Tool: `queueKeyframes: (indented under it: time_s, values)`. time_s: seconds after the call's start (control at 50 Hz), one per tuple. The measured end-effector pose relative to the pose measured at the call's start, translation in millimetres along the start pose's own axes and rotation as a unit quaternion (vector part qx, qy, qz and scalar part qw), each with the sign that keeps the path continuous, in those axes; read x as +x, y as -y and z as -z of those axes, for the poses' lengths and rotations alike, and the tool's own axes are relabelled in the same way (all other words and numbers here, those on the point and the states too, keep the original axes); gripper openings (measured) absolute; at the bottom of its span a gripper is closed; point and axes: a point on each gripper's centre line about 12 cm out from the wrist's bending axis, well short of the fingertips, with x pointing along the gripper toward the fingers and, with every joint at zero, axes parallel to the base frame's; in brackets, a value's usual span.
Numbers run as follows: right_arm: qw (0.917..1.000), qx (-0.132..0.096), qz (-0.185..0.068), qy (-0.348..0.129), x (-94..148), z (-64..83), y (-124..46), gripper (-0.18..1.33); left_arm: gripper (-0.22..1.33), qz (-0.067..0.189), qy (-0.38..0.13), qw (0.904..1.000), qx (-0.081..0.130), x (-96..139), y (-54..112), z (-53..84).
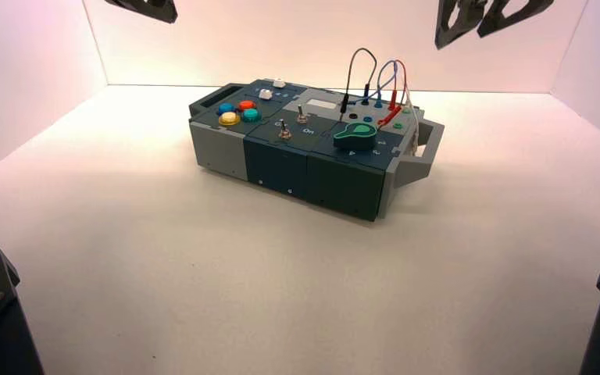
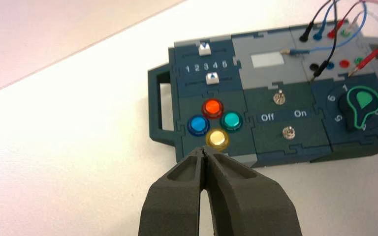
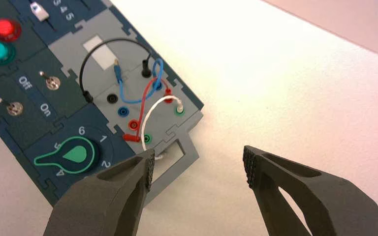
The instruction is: Push the blue button with the right gripper.
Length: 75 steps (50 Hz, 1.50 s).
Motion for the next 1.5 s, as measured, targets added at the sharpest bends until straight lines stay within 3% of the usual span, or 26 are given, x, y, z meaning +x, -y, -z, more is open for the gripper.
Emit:
queueKeyframes:
  time_s: [0.36,0.54,0.64,0.74,1.02,1.12,1.18,1.24,1.32,1.5]
  values:
    - [1.0000,-0.001,-0.001,-0.001,1,0.2,-1.0,1.33,-0.16,0.000,-0.005,1.0000,-0.001,3,0.0,1.9]
    - [0.9997,-0.017,-0.013,-0.009,-2,-4.9,-12.5,1.32,-0.16,-0.001,0.001,1.0000,0.000,0,-0.2,-0.3]
    - [0.9991,-0.030,-0.023,-0.016,-4,-13.4,-22.1,1.26,-0.16,-0.005,0.006,1.0000,-0.003,-3,-2.7,-0.9]
    - [0.9984,-0.040,-0.030,-0.027,-4,-24.8,-29.6,1.06,-0.16,-0.015,0.005,0.9998,-0.013,-6,-10.5,0.5]
    - [0.9953,-0.057,-0.048,-0.062,4,-50.8,-49.4,1.00,-0.16,-0.017,-0.011,0.9993,-0.032,-21,-19.0,5.0]
    - [0.9941,-0.061,-0.053,-0.072,9,-56.6,-55.8,0.91,-0.16,-0.015,-0.016,0.9991,-0.037,-26,-20.4,4.2]
    - [0.9933,-0.065,-0.056,-0.078,14,-60.2,-60.2,0.79,-0.16,-0.011,-0.020,0.9989,-0.042,-30,-20.2,3.2]
    - [0.9924,-0.068,-0.060,-0.084,19,-63.2,-65.3,0.56,-0.16,-0.008,-0.022,0.9987,-0.045,-34,-19.7,1.8]
    - [0.9916,-0.074,-0.063,-0.085,24,-66.7,-70.1,0.43,-0.16,-0.007,-0.022,0.9986,-0.048,-37,-19.3,0.7]
    - [0.9904,-0.087,-0.071,-0.081,29,-78.4,-83.4,0.31,-0.16,-0.002,-0.022,0.9982,-0.055,-43,-17.5,-0.4]
